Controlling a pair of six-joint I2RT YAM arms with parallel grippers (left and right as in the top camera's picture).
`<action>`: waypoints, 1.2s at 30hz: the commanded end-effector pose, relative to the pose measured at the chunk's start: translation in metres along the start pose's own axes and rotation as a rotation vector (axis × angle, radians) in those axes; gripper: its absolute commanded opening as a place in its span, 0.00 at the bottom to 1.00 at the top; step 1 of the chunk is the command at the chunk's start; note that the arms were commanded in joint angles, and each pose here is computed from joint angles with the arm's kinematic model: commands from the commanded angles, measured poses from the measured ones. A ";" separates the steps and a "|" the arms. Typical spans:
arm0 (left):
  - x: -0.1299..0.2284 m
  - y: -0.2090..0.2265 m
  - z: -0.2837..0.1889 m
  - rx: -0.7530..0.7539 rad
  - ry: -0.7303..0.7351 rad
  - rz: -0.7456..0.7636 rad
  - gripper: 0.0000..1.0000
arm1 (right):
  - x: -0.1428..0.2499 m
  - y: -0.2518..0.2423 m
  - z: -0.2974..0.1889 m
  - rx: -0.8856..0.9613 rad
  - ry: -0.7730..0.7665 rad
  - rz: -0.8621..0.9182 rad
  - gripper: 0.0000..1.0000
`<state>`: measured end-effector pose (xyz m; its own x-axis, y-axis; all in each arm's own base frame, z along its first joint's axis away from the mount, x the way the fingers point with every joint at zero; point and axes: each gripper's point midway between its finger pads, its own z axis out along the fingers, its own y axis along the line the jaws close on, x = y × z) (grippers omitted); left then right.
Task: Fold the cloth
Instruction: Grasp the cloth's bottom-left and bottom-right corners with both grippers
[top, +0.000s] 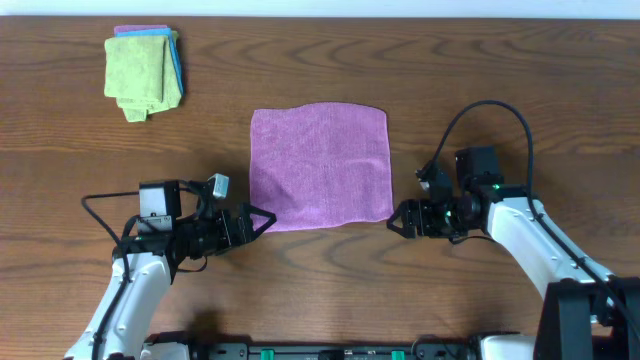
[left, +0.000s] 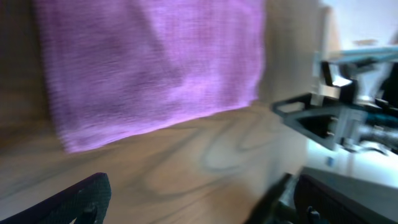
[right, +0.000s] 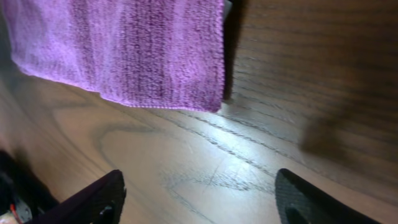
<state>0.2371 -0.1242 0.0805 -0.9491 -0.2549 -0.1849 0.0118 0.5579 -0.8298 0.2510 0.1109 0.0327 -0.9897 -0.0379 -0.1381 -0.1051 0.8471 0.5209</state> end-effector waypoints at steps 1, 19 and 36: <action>0.002 -0.025 -0.003 0.138 0.027 0.022 0.95 | -0.001 0.008 0.000 -0.043 -0.004 -0.004 0.80; 0.001 0.009 -0.001 -0.050 -0.001 -0.067 0.94 | -0.009 0.003 0.014 -0.061 -0.016 -0.001 0.72; 0.008 0.059 0.017 -0.181 0.053 -0.101 0.94 | -0.006 -0.008 0.040 -0.092 0.037 0.057 0.65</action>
<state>0.2361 -0.1091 0.0315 -0.9557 -0.2839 -0.0781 -0.1321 0.6502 -0.7482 0.2688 0.1293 0.0110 -0.9914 -0.0212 -0.1294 -0.0976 0.7780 0.6206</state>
